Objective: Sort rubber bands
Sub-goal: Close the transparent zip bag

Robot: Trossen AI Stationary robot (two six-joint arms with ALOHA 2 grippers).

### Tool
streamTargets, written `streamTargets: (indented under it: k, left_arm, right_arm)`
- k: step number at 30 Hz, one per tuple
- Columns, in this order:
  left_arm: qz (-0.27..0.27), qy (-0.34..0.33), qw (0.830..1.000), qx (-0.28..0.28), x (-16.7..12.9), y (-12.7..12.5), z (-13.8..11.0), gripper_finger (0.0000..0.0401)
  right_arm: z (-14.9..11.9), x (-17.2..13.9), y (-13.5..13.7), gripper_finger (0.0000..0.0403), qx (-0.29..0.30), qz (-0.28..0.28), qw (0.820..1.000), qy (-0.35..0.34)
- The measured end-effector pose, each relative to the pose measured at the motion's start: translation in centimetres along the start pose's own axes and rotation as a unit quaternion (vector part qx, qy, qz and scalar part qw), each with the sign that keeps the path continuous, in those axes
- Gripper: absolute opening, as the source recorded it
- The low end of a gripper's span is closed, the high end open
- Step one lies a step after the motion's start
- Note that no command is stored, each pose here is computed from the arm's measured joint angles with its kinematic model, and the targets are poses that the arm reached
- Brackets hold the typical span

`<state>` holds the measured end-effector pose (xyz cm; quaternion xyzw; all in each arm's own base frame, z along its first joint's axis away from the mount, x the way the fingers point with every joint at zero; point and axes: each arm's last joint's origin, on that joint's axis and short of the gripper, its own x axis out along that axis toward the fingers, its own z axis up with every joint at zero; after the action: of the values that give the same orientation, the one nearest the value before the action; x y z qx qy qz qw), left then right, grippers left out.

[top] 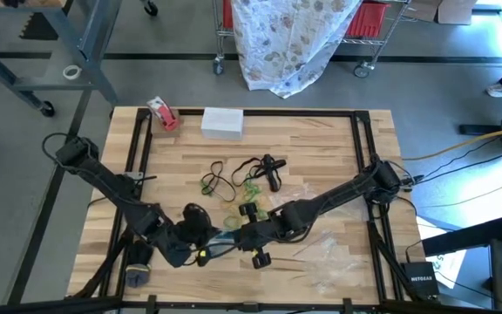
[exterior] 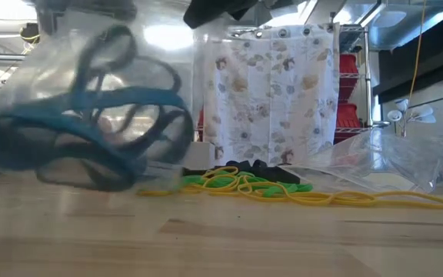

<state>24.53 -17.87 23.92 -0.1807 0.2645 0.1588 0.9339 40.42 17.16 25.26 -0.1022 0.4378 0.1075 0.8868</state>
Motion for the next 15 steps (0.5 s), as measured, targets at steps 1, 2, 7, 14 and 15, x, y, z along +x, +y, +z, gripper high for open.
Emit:
streamTargets:
  k: [1,2,7,14,15]
  left_arm:
    - [0.0,0.002,1.0,0.007,0.1,0.1,0.1,0.0025]
    - [-0.001,0.005,1.0,0.015,0.1,0.1,0.1,0.0035]
    - [-0.052,0.034,0.998,0.032,-1.1,0.3,1.2,0.0083]
    - [-0.073,0.082,0.994,0.027,-3.5,0.3,0.0,0.0092]
    - [-0.062,0.093,0.993,0.028,-3.6,0.4,-0.4,0.0092]
  right_arm:
    - [0.0,0.0,0.0,0.0,0.002,-0.002,1.0,0.0]
    - [0.0,0.0,0.0,0.0,0.004,-0.006,1.0,0.0]
    - [-0.2,0.0,-0.1,0.0,0.014,-0.015,1.0,0.01]
    - [-0.3,0.0,-0.1,0.0,0.021,-0.017,1.0,0.014]
    - [-0.3,0.0,-0.1,0.0,0.021,-0.017,1.0,0.014]
